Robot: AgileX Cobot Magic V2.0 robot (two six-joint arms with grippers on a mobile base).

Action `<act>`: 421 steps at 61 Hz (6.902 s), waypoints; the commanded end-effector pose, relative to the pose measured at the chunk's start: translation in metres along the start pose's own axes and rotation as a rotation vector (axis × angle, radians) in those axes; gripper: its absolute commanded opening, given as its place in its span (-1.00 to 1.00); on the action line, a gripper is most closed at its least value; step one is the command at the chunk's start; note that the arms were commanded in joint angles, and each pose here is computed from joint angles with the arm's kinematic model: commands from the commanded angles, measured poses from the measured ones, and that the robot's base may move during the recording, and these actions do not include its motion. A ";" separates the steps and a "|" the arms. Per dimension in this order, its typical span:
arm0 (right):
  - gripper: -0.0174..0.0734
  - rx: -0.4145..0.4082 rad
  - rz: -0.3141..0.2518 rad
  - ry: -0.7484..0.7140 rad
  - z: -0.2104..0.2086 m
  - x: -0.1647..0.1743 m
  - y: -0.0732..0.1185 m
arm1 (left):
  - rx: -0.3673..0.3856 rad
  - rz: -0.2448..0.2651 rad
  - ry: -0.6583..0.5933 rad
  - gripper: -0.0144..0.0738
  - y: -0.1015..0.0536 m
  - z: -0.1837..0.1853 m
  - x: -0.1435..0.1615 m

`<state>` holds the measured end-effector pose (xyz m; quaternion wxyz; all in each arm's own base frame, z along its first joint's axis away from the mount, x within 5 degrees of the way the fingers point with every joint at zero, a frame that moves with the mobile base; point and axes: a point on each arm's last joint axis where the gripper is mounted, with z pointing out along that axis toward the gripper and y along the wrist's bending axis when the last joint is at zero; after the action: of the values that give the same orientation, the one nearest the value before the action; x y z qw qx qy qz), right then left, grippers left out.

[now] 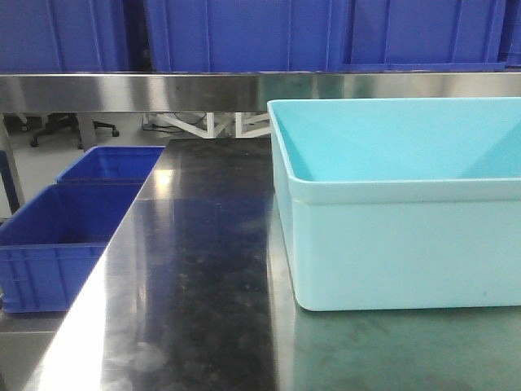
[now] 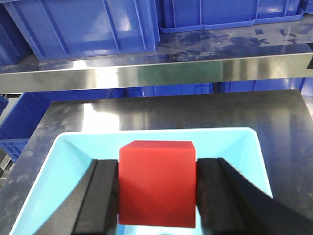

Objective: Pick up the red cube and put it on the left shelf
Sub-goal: 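Hold the red cube raised in the right gripper above the tub, then drive the base away from the table, turning toward the aisle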

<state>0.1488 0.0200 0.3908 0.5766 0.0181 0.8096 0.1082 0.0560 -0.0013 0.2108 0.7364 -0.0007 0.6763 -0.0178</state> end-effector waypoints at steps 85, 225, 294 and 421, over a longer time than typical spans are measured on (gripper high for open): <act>-0.49 -0.085 -0.044 -0.227 -0.034 0.008 0.006 | 0.000 0.000 -0.076 -0.44 0.000 -0.001 0.000; -0.49 -0.084 -0.044 -0.225 -0.034 0.008 0.006 | 0.000 0.000 -0.076 -0.44 0.000 -0.001 0.000; -0.49 -0.084 -0.044 -0.225 -0.034 0.008 0.006 | 0.000 0.000 -0.076 -0.44 0.000 -0.001 0.000; -0.49 -0.084 -0.044 -0.225 -0.034 0.008 0.006 | 0.000 0.000 -0.076 -0.44 0.000 -0.001 0.000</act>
<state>0.1142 0.0234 0.3776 0.6194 -0.0174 0.7750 0.1240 0.0560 -0.0013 0.2108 0.7364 -0.0007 0.6763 -0.0178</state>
